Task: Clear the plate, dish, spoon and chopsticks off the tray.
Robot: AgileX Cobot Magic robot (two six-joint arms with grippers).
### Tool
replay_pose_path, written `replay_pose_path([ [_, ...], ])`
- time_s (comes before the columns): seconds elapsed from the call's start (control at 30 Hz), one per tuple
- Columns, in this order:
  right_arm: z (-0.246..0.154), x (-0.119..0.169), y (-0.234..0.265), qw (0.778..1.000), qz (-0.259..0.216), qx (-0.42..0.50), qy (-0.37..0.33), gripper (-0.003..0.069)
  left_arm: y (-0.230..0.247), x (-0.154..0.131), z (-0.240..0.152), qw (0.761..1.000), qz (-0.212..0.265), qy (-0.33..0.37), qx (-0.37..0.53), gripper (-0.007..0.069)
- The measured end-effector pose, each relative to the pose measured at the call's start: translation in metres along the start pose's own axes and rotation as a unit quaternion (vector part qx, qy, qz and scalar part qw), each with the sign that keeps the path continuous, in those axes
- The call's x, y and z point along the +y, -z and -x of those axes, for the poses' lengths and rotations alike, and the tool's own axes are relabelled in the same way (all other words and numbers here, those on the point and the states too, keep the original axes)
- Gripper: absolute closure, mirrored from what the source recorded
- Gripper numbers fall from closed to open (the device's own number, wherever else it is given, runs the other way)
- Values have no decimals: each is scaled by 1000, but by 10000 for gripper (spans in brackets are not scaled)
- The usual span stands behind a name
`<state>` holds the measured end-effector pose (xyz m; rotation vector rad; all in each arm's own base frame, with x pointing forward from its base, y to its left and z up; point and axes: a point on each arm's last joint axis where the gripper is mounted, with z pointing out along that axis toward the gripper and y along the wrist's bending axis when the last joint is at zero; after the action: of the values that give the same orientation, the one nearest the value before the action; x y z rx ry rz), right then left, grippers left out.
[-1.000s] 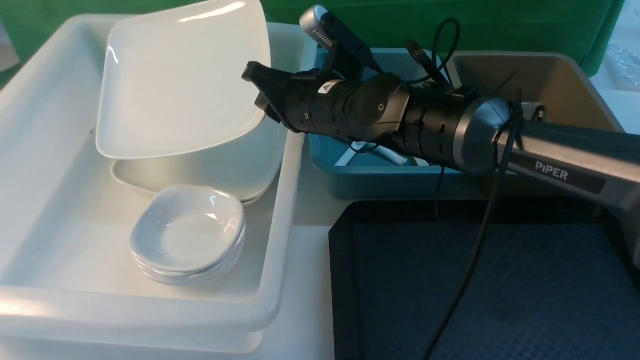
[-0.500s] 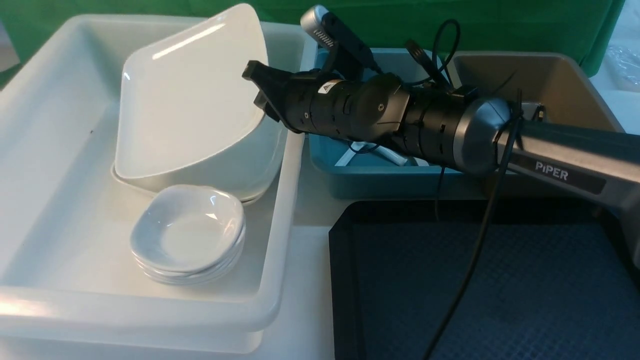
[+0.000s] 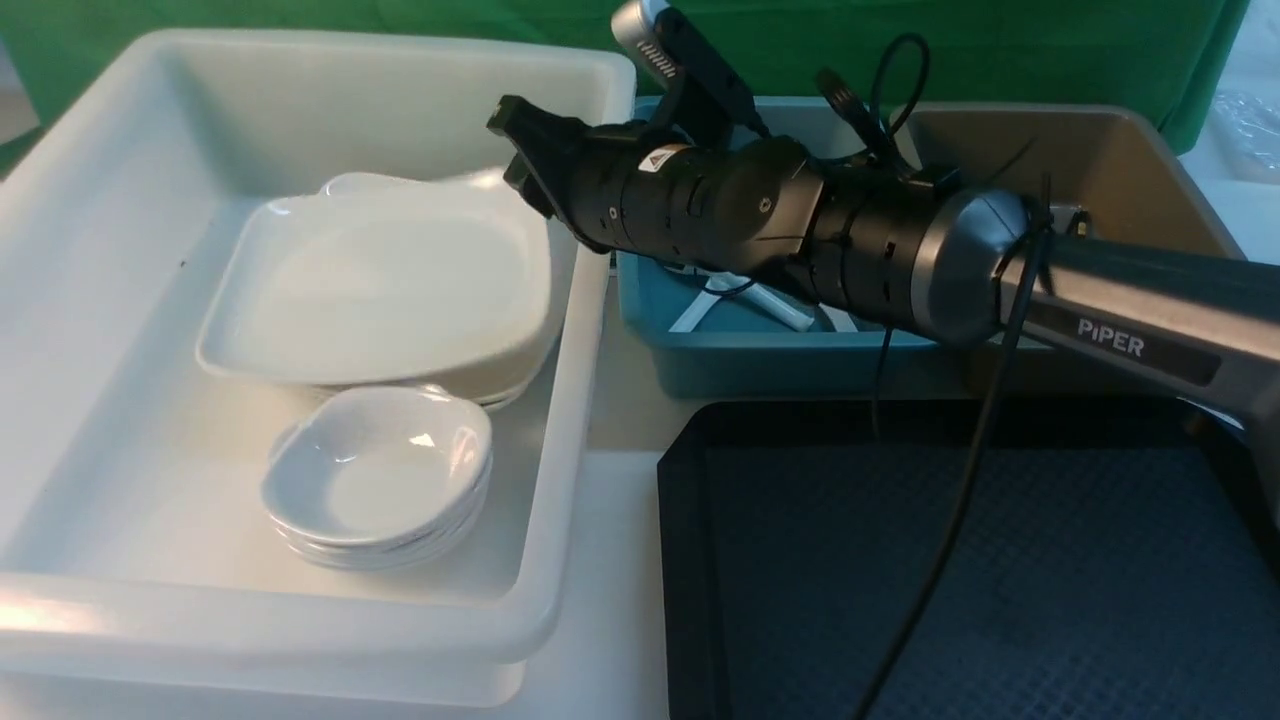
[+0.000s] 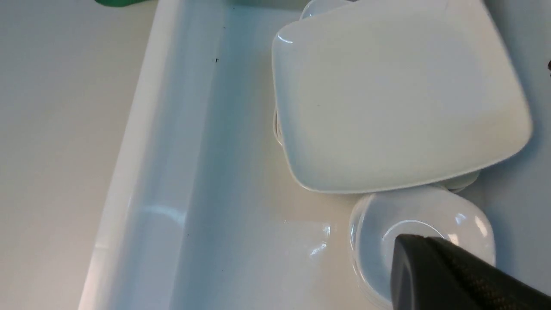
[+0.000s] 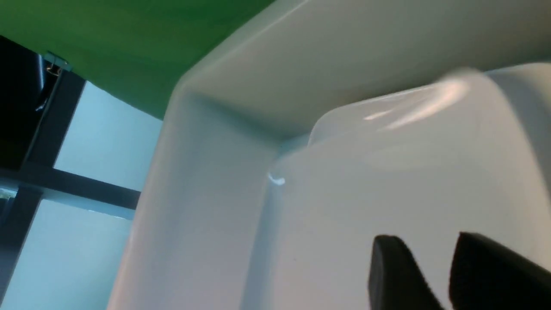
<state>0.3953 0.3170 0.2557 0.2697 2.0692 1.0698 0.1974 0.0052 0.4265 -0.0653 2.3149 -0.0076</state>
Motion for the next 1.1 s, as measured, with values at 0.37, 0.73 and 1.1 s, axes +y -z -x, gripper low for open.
replay_pose_path([
  [0.37, 23, 19, 30, 991, 14, 24, 130, 477, -3, 0, -2, 1000, 0, -2, 15, 623],
  [0.73, 142, 47, 216, 937, -36, 9, 348, 633, -17, -10, 2, 998, -54, -17, 24, 623],
  [1.1, 125, 97, 445, 883, -83, -159, 433, 635, -15, -21, 7, 993, -113, -16, -1, 623],
])
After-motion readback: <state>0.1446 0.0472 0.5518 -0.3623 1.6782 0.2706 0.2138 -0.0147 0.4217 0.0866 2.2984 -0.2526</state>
